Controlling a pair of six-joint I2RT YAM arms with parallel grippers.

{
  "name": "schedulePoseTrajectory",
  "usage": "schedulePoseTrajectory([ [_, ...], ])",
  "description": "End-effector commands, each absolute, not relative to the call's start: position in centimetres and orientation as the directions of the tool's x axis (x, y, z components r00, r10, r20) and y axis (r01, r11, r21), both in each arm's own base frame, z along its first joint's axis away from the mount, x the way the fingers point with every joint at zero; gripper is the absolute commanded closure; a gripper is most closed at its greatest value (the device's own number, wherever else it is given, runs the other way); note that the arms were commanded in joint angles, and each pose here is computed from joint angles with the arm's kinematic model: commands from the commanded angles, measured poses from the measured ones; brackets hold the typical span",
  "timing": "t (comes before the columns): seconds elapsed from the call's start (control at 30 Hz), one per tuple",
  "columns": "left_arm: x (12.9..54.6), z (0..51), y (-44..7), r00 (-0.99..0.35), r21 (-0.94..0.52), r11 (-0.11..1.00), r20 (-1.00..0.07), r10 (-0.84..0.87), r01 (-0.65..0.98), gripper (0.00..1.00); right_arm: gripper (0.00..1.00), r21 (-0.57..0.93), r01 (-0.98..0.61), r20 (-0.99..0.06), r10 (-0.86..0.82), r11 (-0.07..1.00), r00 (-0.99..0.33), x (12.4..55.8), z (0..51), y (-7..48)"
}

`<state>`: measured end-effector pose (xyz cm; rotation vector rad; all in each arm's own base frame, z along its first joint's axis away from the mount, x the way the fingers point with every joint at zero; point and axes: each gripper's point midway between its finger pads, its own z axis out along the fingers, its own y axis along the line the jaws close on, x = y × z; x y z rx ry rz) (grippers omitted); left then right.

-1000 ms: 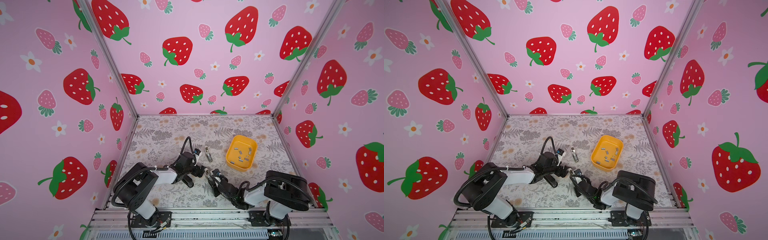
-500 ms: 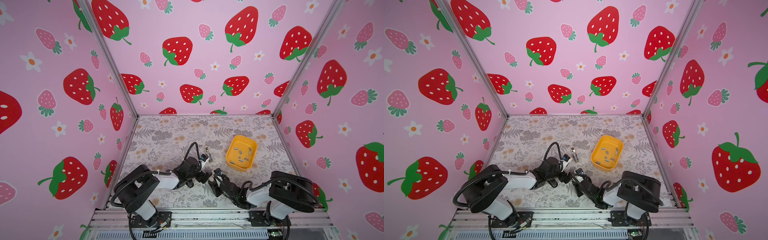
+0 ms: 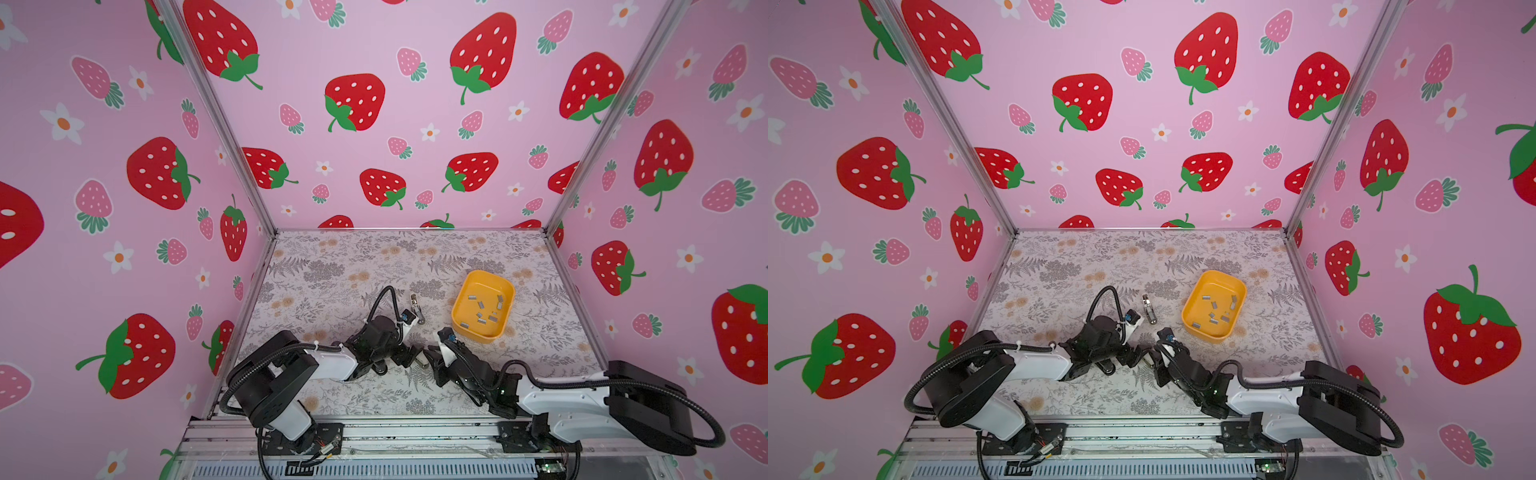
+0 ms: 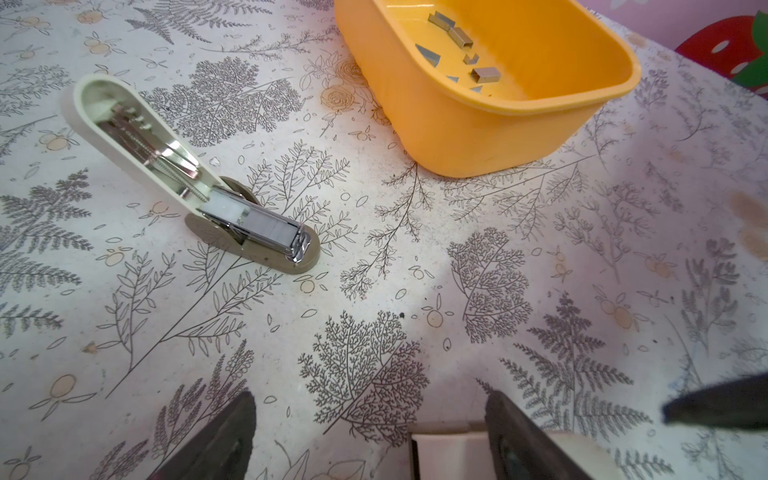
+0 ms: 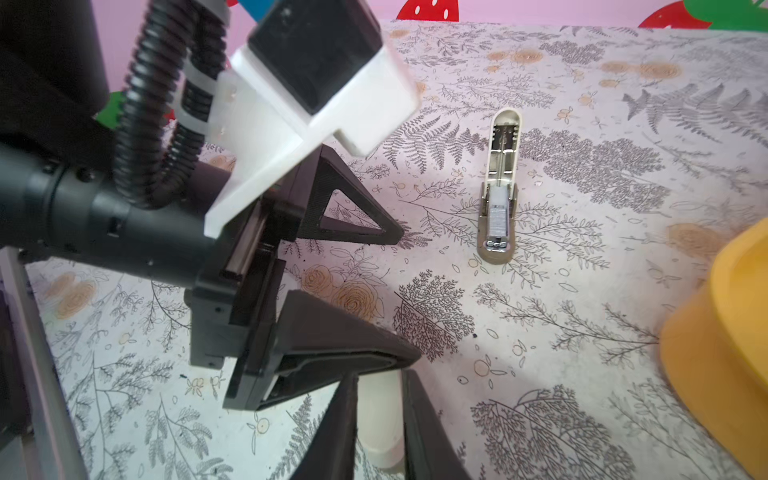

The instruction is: Load the staples into the stapler

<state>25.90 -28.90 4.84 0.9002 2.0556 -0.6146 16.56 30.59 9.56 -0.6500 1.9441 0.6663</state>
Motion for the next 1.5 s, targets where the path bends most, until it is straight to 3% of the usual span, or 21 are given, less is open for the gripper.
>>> schedulePoseTrajectory([
  [0.0, 25.3, 3.5, -28.1, -0.436, -0.079, 0.631, -0.788, 0.434, 0.772, 0.12, 0.83, 0.151, -0.687, -0.875, -0.227, 0.71, -0.427, 16.6, 7.5, 31.1],
  [0.23, 25.8, 3.0, -27.6, -0.441, -0.056, 0.66, -0.786, 0.433, 0.749, 0.13, 0.91, 0.162, -0.659, -0.808, -0.285, 0.735, -0.516, 15.0, 0.4, 29.1],
  [0.37, 26.0, 3.2, -27.7, -0.435, -0.051, 0.662, -0.791, 0.43, 0.748, 0.13, 0.91, 0.167, -0.644, -0.801, -0.278, 0.746, -0.53, 14.7, -0.4, 28.7],
  [0.63, 28.8, 7.1, -27.6, -0.45, -0.077, 0.73, -0.829, 0.331, 0.679, 0.1, 0.71, 0.138, -0.598, -0.869, -0.194, 0.79, -0.456, 18.0, 7.9, 30.2],
  [0.8, 32.1, 9.8, -25.5, -0.492, -0.144, 0.802, -0.846, 0.204, 0.58, 0.1, 0.66, 0.144, -0.581, -0.879, -0.166, 0.801, -0.447, 20.3, 10.7, 30.9],
  [1.0, 36.3, 10.5, -22.1, -0.563, -0.215, 0.89, -0.825, 0.055, 0.402, 0.09, 0.49, 0.111, -0.596, -0.831, -0.255, 0.795, -0.494, 23.3, 7.7, 32.1],
  [1.17, 39.1, 9.5, -20.3, -0.625, -0.263, 0.919, -0.78, -0.024, 0.293, 0.09, 0.49, 0.098, -0.597, -0.786, -0.307, 0.796, -0.537, 25.3, 4.8, 32.8],
  [1.47, 41.7, 6.5, -21.2, -0.687, -0.245, 0.918, -0.726, 0.039, 0.311, 0.09, 0.44, 0.058, -0.568, -0.729, -0.354, 0.821, -0.586, 27.4, 0.1, 32.2],
])
